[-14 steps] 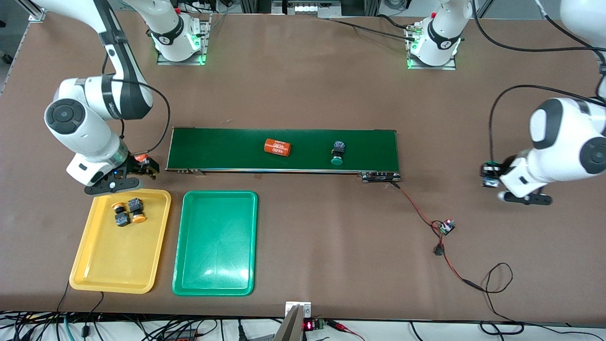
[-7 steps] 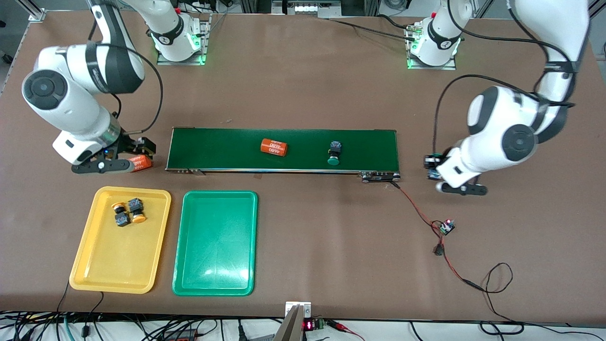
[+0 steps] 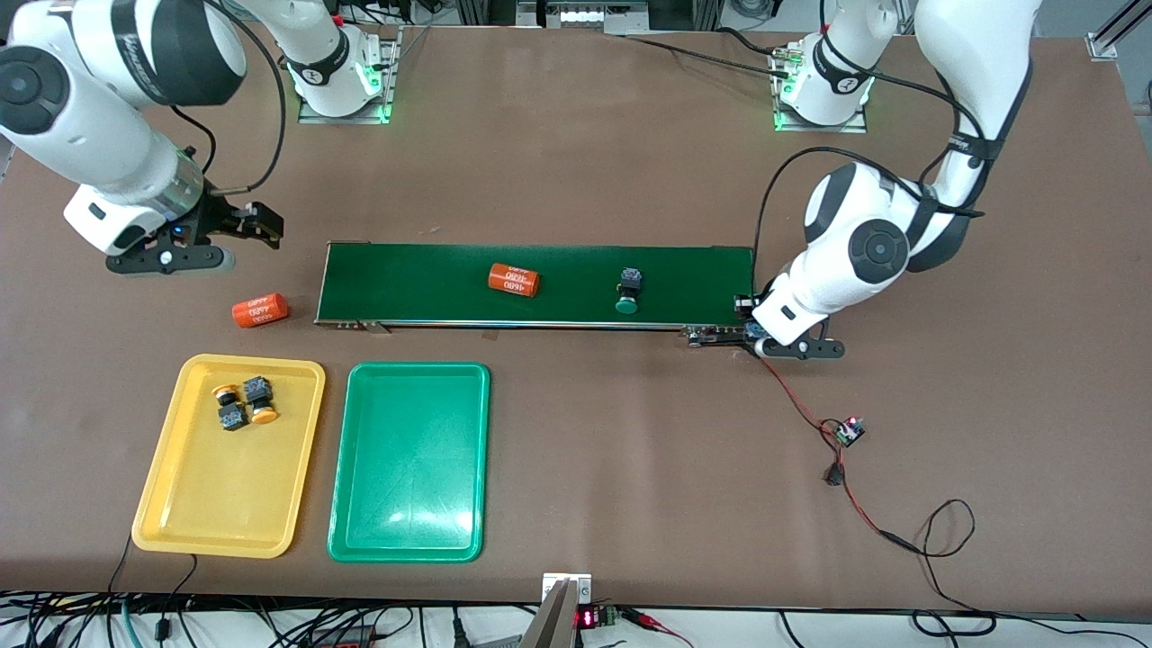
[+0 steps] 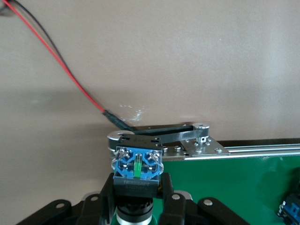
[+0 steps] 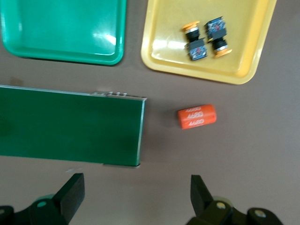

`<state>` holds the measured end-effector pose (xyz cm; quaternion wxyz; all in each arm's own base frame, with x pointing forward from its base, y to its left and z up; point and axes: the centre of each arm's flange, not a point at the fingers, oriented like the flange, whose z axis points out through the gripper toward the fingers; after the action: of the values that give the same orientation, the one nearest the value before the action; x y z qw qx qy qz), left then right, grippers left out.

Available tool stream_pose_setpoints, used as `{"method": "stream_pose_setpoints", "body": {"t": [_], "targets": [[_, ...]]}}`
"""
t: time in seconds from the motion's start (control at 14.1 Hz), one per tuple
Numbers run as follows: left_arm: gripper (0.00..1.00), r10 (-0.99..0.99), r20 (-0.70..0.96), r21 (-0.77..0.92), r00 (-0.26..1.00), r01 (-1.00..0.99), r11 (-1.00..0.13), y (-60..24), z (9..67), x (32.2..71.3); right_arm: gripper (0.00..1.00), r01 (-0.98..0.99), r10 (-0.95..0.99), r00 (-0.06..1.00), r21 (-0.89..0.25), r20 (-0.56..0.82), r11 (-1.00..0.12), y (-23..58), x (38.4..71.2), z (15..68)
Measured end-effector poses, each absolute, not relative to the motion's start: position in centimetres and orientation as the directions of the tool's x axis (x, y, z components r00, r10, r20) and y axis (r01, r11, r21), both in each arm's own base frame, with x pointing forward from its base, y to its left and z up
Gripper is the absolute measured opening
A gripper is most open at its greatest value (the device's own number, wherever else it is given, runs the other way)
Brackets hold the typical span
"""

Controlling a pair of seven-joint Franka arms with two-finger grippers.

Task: Sort buttons by color to trays
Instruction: 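Carry the green button to the belt end with the left gripper, then lower the green button onto the belt and open the left gripper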

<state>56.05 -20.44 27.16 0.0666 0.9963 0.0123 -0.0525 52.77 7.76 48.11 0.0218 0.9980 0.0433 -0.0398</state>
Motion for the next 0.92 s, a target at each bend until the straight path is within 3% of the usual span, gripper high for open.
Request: {"method": "stream_pose_setpoints", "body": {"t": [0.92], "targets": [[0.41,0.006,-0.131,0.116,0.991,0.021,-0.993,-23.8,26.0,51.7,1.0,0.105,0.104,0.994,0.016,-0.042,-0.994,9.4,50.5,45.7]]}}
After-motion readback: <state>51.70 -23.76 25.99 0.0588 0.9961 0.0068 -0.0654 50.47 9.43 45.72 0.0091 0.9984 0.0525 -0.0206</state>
